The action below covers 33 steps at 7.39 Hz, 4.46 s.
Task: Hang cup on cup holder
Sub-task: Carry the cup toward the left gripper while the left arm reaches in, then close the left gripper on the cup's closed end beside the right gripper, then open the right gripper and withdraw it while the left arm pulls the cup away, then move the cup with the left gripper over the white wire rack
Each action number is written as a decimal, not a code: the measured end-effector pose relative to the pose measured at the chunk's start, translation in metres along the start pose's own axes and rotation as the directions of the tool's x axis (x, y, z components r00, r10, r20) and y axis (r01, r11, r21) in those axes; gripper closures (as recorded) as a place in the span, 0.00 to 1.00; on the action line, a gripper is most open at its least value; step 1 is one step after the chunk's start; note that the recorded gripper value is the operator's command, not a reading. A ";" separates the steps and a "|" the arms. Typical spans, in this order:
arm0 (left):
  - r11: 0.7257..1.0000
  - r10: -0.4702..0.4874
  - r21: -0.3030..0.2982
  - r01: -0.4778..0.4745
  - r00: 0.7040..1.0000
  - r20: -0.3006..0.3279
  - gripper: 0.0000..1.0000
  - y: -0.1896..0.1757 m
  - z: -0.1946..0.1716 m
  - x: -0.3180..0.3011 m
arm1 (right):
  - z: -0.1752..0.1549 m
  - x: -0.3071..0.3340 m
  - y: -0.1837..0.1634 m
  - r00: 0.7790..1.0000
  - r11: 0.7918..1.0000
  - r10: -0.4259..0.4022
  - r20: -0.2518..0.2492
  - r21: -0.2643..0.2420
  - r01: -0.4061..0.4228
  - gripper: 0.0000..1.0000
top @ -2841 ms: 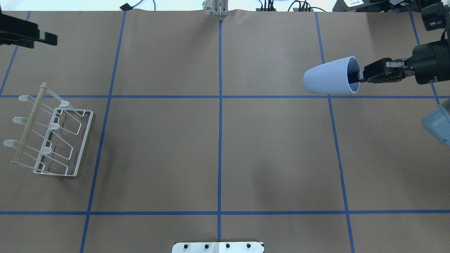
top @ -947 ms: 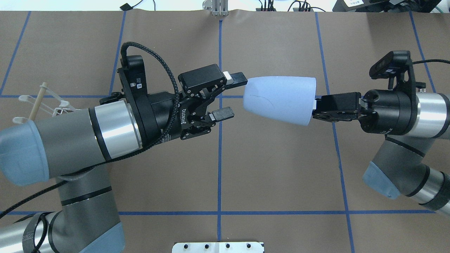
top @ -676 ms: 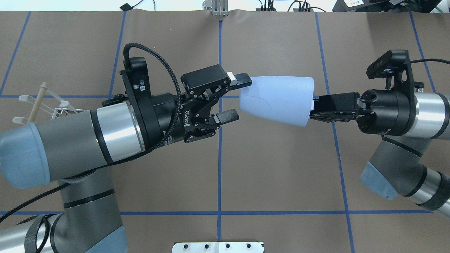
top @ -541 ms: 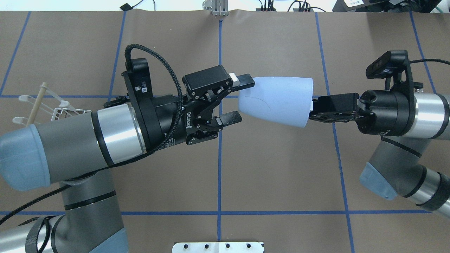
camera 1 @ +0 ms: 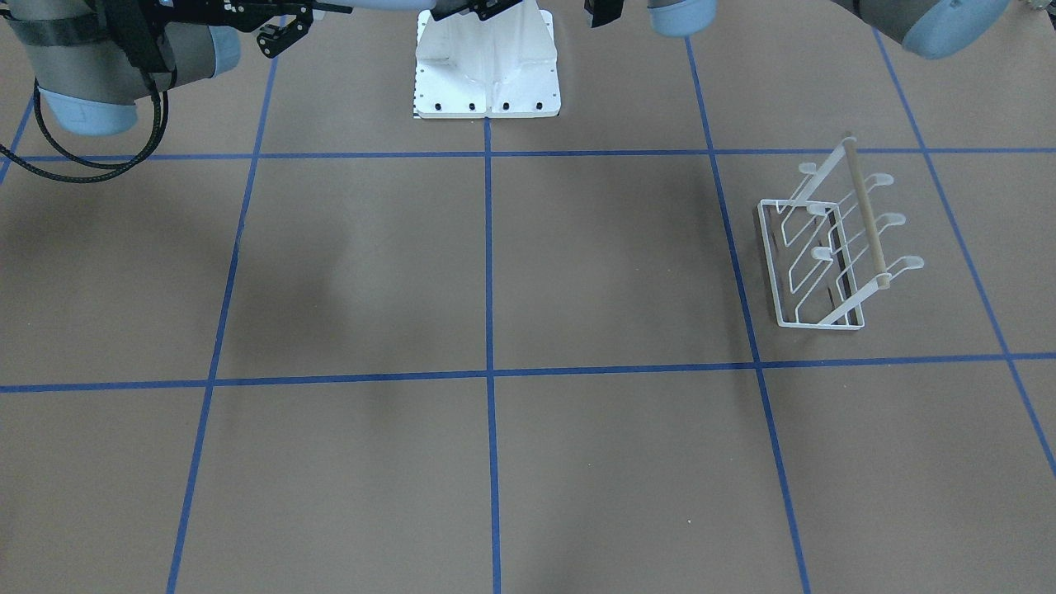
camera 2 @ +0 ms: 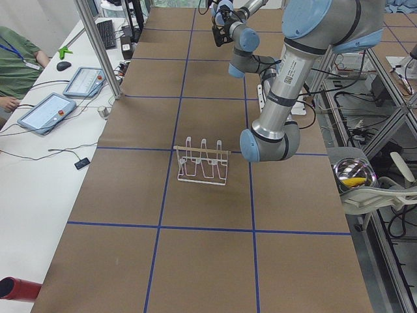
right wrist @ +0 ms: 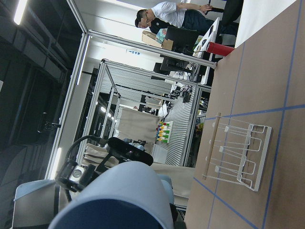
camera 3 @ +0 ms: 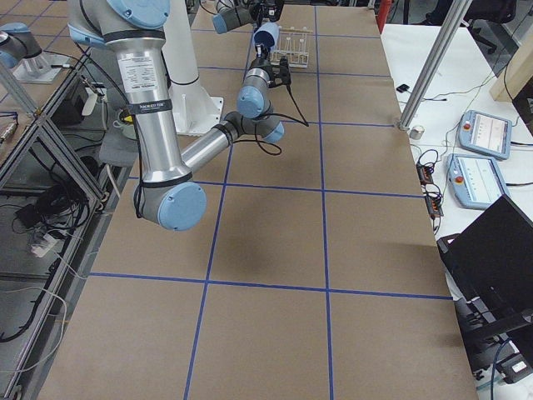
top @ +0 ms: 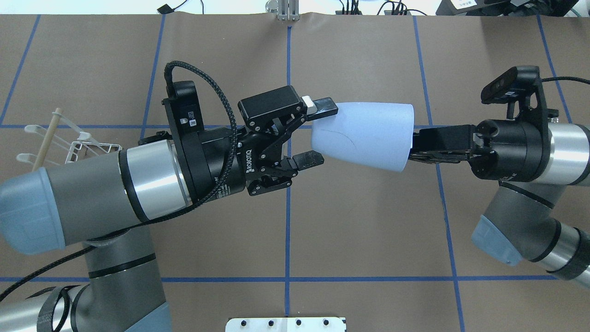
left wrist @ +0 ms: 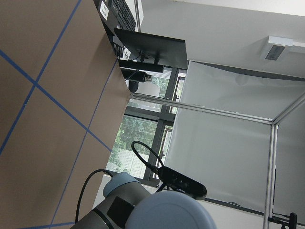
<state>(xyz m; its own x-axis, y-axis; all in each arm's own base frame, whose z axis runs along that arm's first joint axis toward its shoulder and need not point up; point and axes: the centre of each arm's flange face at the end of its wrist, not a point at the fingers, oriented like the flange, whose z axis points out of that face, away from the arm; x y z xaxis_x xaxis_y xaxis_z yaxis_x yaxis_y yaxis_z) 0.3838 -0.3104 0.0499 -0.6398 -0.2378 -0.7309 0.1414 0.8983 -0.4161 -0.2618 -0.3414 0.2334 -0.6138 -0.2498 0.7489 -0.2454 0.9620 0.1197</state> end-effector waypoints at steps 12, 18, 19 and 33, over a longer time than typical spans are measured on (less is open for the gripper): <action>0.999 -0.038 -0.033 0.038 0.999 -0.008 1.00 0.012 -0.004 0.001 | 0.001 0.006 0.005 1.000 1.000 0.022 -0.007 0.001 -0.022 0.00; 1.000 0.003 -0.017 -0.003 1.000 -0.016 1.00 0.002 -0.011 0.006 | -0.023 0.019 0.005 0.997 0.999 0.033 -0.064 0.023 -0.031 0.00; 1.000 0.027 0.002 -0.027 1.000 -0.008 1.00 -0.006 -0.013 0.004 | -0.032 0.021 0.001 0.996 0.999 0.026 -0.081 0.034 -0.023 0.00; 0.717 0.472 -0.174 -0.675 0.287 0.834 1.00 -0.176 -0.140 0.073 | -0.380 0.128 -0.226 0.033 0.941 -0.323 -0.946 -0.325 -0.094 0.00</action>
<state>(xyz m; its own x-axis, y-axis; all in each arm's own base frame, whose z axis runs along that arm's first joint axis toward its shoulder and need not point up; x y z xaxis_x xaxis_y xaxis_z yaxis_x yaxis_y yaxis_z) 0.2064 -0.4340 0.1455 0.5127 0.0476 -0.8573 0.4019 0.8691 0.2886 0.0002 -0.5484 0.5501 0.7687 -0.2145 0.6026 0.0702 0.9647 0.2538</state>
